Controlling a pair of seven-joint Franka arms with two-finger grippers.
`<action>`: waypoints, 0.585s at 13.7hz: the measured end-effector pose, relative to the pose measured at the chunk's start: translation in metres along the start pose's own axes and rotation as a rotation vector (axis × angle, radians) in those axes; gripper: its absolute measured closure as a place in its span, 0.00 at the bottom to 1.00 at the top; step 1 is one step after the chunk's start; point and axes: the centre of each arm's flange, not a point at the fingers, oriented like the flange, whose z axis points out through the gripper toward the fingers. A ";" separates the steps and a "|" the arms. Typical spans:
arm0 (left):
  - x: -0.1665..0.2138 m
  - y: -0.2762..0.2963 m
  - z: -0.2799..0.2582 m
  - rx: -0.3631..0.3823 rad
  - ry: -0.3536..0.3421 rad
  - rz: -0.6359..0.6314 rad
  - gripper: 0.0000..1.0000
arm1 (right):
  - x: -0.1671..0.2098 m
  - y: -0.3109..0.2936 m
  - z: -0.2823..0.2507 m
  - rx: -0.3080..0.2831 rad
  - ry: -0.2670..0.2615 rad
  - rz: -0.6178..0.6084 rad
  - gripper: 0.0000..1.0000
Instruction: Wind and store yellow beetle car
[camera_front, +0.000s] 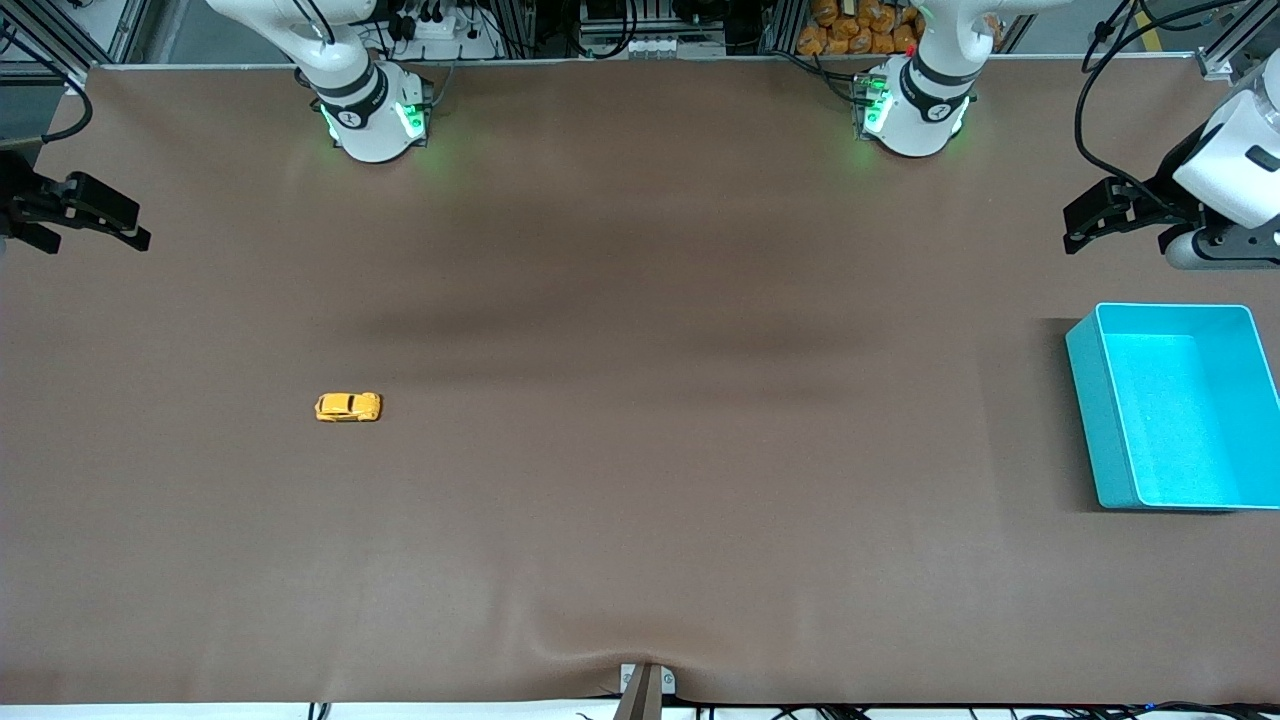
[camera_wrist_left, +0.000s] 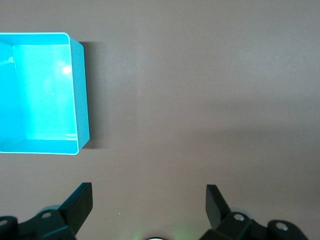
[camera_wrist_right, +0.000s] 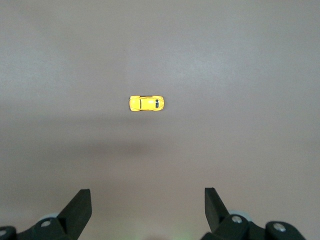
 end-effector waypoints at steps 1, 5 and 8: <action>0.000 -0.001 0.000 0.000 0.000 -0.002 0.00 | 0.000 0.000 0.000 0.000 0.002 0.000 0.00; 0.000 -0.003 0.000 0.000 0.000 -0.005 0.00 | 0.000 0.000 -0.004 -0.001 0.012 0.000 0.00; 0.000 -0.003 0.000 0.000 0.001 -0.006 0.00 | 0.000 0.000 -0.005 -0.001 0.014 0.000 0.00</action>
